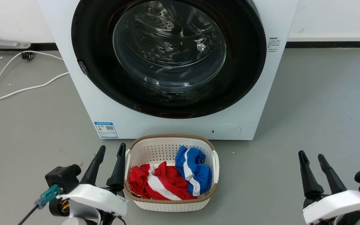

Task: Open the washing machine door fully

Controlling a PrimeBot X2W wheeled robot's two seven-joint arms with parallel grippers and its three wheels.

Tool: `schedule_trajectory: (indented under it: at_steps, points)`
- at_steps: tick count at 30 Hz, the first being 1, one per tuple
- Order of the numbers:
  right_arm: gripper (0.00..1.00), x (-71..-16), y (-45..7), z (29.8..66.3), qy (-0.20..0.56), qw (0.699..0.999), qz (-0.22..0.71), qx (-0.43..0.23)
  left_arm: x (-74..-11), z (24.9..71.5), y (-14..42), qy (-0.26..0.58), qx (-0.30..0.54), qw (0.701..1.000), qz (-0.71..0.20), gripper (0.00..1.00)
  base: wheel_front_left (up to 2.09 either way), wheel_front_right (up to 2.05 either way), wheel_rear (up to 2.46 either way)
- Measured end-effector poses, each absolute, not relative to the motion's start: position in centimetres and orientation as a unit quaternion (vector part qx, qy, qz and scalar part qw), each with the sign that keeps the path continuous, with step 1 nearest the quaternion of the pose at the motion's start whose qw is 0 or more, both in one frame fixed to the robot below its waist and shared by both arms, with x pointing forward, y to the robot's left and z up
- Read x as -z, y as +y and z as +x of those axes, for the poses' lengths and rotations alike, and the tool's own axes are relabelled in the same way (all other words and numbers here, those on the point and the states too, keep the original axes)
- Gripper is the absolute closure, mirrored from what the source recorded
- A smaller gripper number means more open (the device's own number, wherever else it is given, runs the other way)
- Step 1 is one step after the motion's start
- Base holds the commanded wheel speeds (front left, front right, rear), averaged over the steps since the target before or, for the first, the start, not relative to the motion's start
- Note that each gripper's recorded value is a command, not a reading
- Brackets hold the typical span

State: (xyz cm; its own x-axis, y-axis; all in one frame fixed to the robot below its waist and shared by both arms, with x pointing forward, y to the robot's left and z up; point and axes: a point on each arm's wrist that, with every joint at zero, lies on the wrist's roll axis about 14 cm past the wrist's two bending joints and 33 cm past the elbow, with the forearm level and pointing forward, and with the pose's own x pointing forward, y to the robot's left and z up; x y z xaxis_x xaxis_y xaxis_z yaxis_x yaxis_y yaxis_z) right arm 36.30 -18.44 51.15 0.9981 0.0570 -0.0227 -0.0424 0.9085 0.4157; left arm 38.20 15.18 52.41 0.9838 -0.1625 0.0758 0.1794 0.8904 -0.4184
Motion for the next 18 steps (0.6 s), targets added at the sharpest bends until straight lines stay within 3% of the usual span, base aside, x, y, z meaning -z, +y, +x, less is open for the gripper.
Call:
schedule_trajectory:
  at_steps: [18]
  points:
    - [0.00, -52.2, -19.3, 35.7, 0.005, 0.994, 0.107, -0.017, -52.9, 38.4, 14.8, -0.038, 0.102, 0.989, -0.103, 0.00, 0.00, 0.00, 0.00]
